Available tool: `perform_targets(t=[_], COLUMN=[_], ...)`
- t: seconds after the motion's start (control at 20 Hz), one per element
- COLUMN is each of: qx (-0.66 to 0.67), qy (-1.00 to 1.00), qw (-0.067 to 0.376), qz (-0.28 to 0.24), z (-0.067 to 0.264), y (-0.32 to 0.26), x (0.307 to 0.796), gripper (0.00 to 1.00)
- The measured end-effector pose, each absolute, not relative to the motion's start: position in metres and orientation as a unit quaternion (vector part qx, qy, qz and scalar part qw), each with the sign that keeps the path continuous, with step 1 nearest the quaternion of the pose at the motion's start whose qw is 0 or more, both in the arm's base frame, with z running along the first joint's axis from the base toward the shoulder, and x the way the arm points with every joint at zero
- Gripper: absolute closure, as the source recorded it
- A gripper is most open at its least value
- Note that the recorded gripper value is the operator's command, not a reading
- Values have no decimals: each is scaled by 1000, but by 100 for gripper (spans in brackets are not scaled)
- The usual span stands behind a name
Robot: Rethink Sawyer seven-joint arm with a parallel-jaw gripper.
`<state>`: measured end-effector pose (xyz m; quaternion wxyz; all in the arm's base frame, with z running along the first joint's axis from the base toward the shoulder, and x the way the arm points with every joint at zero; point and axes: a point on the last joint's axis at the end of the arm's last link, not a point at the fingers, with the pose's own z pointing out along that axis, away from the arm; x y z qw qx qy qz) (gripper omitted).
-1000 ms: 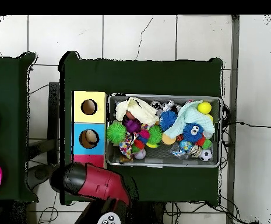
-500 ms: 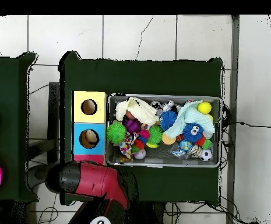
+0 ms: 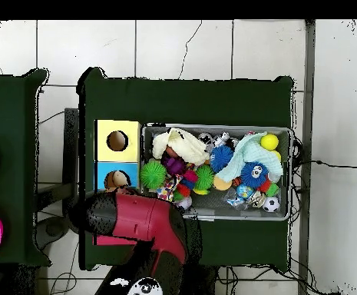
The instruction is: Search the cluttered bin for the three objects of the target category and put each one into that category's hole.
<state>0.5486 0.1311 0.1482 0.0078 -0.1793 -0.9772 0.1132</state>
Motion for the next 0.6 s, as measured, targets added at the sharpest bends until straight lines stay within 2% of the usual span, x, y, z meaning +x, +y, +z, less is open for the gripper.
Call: perform_targets(t=[0.3,0.4,0.6], qx=[-173,-167,-158], qy=[-976,-974,-971], qw=[-38,-72,-107], qz=[127,135,144], z=[156,156,155], y=[102,84,65], x=[575,585,593], gripper=[100,100,100])
